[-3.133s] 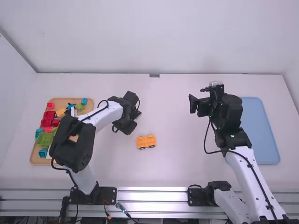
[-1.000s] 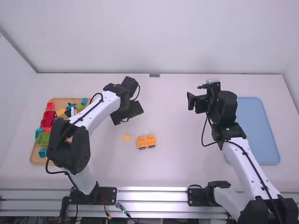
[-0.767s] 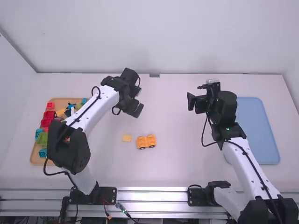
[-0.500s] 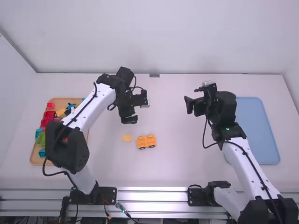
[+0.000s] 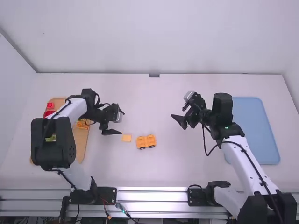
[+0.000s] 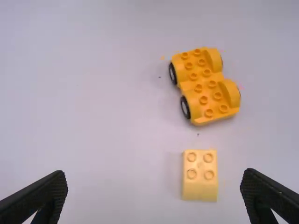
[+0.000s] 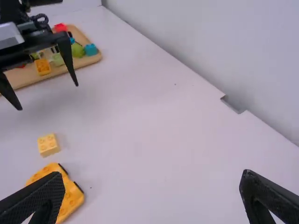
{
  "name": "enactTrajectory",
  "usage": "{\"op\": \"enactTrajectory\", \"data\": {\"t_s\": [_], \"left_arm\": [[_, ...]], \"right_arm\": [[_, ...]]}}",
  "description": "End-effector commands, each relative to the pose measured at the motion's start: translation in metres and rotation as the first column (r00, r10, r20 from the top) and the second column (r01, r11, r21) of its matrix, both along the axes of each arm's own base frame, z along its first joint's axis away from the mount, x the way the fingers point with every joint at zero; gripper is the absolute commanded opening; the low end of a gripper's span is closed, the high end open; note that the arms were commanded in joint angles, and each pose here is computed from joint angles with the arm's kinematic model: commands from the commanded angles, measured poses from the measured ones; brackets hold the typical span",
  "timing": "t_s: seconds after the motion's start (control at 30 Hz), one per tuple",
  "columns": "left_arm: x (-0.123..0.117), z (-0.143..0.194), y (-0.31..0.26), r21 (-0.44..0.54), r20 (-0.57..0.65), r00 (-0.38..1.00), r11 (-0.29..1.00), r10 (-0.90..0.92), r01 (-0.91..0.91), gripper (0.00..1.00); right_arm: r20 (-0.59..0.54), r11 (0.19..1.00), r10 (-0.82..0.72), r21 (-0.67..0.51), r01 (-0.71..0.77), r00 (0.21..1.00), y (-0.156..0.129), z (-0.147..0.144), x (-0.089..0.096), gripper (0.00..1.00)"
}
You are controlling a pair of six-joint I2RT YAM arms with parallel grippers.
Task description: Assemble lego blocks to make yellow taxi
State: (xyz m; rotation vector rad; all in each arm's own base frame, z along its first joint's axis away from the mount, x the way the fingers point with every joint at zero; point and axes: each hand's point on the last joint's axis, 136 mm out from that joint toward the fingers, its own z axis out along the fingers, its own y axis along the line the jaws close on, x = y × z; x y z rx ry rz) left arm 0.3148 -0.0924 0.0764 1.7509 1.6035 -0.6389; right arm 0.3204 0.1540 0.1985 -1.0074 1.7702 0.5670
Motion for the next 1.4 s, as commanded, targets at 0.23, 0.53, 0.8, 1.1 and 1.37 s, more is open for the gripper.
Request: {"op": "enactTrajectory", "data": {"t_s": [0.23,0.53,0.8,1.1,1.37], "left_arm": [[-0.026,-0.042,-0.014,-0.093,0.033,0.999,0.996,0.003,0.0,0.98],[-0.03,-0.069,-0.019,-0.096,-0.016,0.999,0.995,0.035,-0.036,0.92],[-0.034,-0.083,-0.017,-0.099,-0.061,0.997,0.994,0.042,-0.048,0.82],[-0.036,-0.096,-0.012,-0.05,-0.064,0.997,0.997,0.048,-0.051,0.55],[-0.04,-0.102,-0.013,-0.027,-0.058,0.998,0.999,0.036,-0.038,0.45]], "right_arm": [[-0.027,0.932,0.357,-0.053,-0.358,0.934,0.055,-0.06,-0.02,0.99],[-0.058,0.877,0.477,-0.037,-0.479,0.877,0.079,-0.096,-0.033,0.99],[-0.063,0.872,0.485,-0.037,-0.487,0.872,0.082,-0.098,-0.035,0.99],[-0.062,0.872,0.485,-0.037,-0.487,0.872,0.082,-0.098,-0.035,0.99],[-0.062,0.872,0.485,-0.036,-0.488,0.872,0.082,-0.097,-0.035,0.99]]}}
